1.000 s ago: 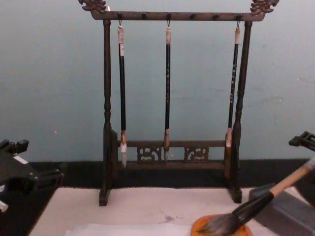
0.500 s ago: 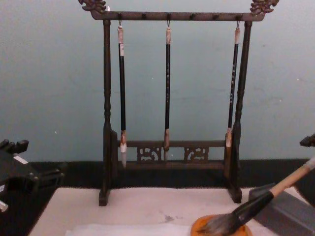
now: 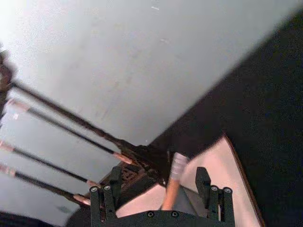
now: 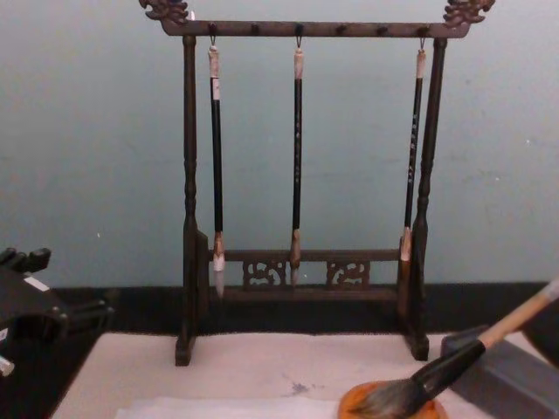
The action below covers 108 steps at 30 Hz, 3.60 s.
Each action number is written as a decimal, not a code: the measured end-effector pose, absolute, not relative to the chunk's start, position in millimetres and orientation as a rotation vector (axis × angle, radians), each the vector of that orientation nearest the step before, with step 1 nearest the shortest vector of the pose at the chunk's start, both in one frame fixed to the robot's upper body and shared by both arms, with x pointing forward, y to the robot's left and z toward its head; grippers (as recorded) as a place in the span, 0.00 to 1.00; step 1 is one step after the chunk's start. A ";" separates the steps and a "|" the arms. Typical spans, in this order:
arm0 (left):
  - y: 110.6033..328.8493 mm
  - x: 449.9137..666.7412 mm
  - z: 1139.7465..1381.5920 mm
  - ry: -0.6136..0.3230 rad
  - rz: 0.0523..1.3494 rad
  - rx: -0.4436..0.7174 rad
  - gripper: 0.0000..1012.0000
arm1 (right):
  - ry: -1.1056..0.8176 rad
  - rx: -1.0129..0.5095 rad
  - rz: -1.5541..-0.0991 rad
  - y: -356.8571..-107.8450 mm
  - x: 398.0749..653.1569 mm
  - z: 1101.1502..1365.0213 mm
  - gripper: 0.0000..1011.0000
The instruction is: Pick up the brush from the inkstone, write on the paper, then place the brush back to its original position.
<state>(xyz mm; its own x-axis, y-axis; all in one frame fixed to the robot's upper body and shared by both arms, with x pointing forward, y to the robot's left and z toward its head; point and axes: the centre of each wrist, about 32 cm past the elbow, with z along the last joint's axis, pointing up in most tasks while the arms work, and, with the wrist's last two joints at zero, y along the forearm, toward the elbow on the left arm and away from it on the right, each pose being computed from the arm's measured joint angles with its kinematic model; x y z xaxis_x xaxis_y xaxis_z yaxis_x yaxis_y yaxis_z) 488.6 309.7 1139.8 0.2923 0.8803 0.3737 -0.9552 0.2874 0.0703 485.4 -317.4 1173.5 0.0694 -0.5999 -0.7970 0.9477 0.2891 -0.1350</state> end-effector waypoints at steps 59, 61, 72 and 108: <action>309.7 488.6 1139.8 -0.285 1.248 0.304 1.00 | 0.033 -0.067 -1.185 -269.0 436.2 1144.1 0.99; 309.7 488.6 1139.8 -0.285 1.248 0.304 1.00 | 0.032 -0.067 -1.185 -269.1 436.2 1144.2 0.99; 309.7 488.6 1139.8 -0.285 1.248 0.304 1.00 | 0.032 -0.066 -1.186 -269.1 436.2 1144.2 0.99; 309.7 488.6 1139.8 -0.285 1.248 0.304 1.00 | 0.032 -0.066 -1.186 -269.1 436.2 1144.2 0.99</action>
<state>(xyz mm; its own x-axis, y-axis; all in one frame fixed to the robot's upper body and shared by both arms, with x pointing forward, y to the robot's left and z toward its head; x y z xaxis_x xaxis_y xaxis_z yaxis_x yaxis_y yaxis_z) 488.6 309.7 1139.8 0.2923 0.8803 0.3737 -0.9552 0.2873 0.0703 436.2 -269.1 1144.2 0.3749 -0.9270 0.0099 0.9252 0.3734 -0.0679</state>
